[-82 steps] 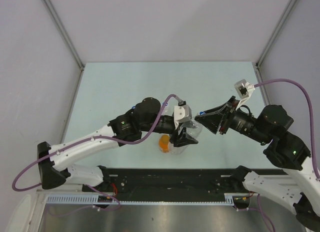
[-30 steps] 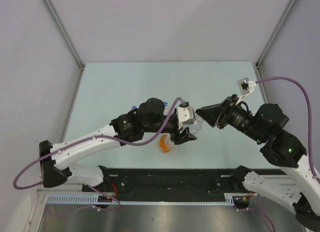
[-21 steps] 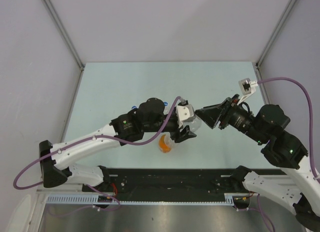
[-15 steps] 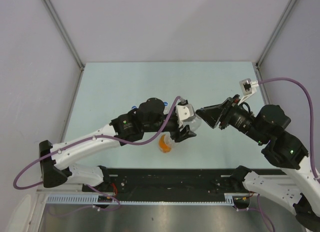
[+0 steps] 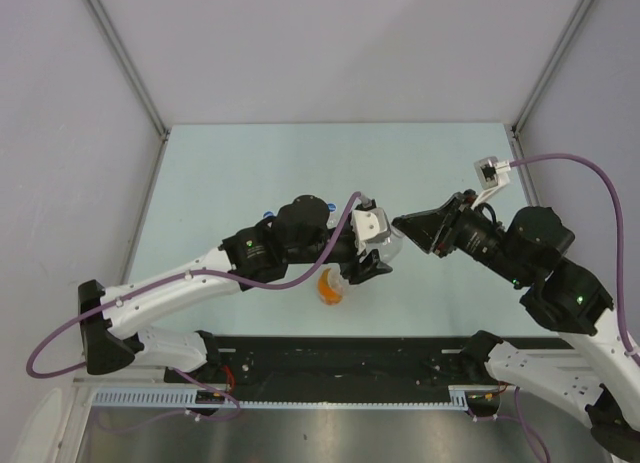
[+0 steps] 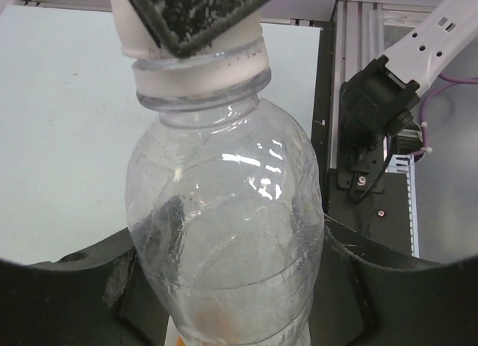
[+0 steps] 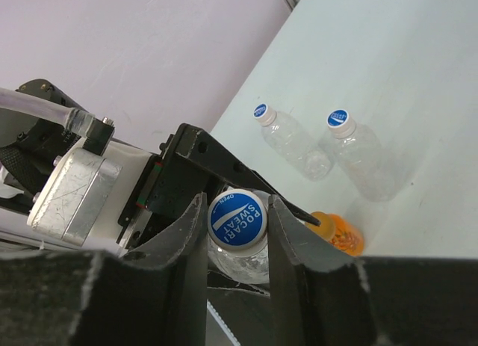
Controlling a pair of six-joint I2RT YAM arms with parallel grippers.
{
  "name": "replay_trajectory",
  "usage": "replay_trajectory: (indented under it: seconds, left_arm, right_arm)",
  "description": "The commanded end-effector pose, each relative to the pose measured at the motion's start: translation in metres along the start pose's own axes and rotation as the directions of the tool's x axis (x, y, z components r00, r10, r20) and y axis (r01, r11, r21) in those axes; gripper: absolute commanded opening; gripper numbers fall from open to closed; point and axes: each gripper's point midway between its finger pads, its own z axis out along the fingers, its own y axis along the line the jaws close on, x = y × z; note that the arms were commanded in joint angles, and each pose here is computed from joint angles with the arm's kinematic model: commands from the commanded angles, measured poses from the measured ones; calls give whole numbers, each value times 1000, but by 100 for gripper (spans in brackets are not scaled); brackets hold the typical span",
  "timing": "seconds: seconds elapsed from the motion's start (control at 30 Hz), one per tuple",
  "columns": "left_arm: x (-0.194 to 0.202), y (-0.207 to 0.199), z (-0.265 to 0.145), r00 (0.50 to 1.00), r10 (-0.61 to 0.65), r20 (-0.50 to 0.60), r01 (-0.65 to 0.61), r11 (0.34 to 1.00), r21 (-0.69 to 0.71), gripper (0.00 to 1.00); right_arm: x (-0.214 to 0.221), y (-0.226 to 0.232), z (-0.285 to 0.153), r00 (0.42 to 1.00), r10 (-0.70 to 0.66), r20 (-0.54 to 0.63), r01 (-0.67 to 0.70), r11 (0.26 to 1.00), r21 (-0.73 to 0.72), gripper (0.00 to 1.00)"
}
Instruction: Unscrew the bottle caps
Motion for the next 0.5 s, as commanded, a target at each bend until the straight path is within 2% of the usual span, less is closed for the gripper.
replay_trajectory:
  seconds: [0.0, 0.03, 0.07, 0.13, 0.17, 0.23, 0.27, 0.3, 0.37, 0.4, 0.47]
  left_arm:
    - [-32, -1, -10, 995, 38, 94, -38, 999, -3, 0]
    - [-31, -3, -10, 995, 38, 94, -39, 999, 6, 0]
    - [-31, -9, -10, 995, 35, 98, -39, 999, 37, 0]
    - [-32, -21, -14, 992, 36, 118, -48, 994, 98, 0]
    - [-35, -39, -17, 990, 28, 137, -55, 978, 202, 0]
    - [-38, -62, -23, 986, 9, 166, -64, 944, 325, 0]
    - [-40, -77, -28, 985, -29, 168, -42, 915, 402, 0]
    - [-46, -96, -37, 980, -43, 195, -64, 857, 511, 0]
    - [-52, -112, -45, 976, -89, 197, -50, 793, 607, 0]
    - [-54, -124, -54, 975, -98, 199, -64, 736, 673, 0]
    - [-58, -132, -62, 974, -116, 194, -61, 691, 720, 0]
  right_arm:
    - [0, 3, 0, 1000, -7, -5, 7, 1000, -11, 20]
    - [0, 3, 0, 1000, -12, -1, 12, 1000, -12, 5]
    - [0, 3, -1, 1000, -21, 0, 21, 1000, -18, 0]
    - [-2, 8, -5, 998, -61, 11, 62, 997, -50, 0]
    - [-3, 11, -6, 997, -82, 14, 83, 994, -69, 0]
    - [-7, 19, -12, 988, -148, 38, 152, 981, -118, 0]
    - [-8, 22, -14, 984, -169, 47, 174, 975, -139, 0]
    - [-9, 32, -17, 979, -196, 57, 203, 960, -191, 0]
    - [-11, 41, -22, 965, -250, 80, 262, 934, -242, 0]
    - [-8, 49, -26, 960, -268, 76, 279, 915, -291, 0]
    - [-6, 58, -29, 949, -304, 87, 315, 883, -348, 0]
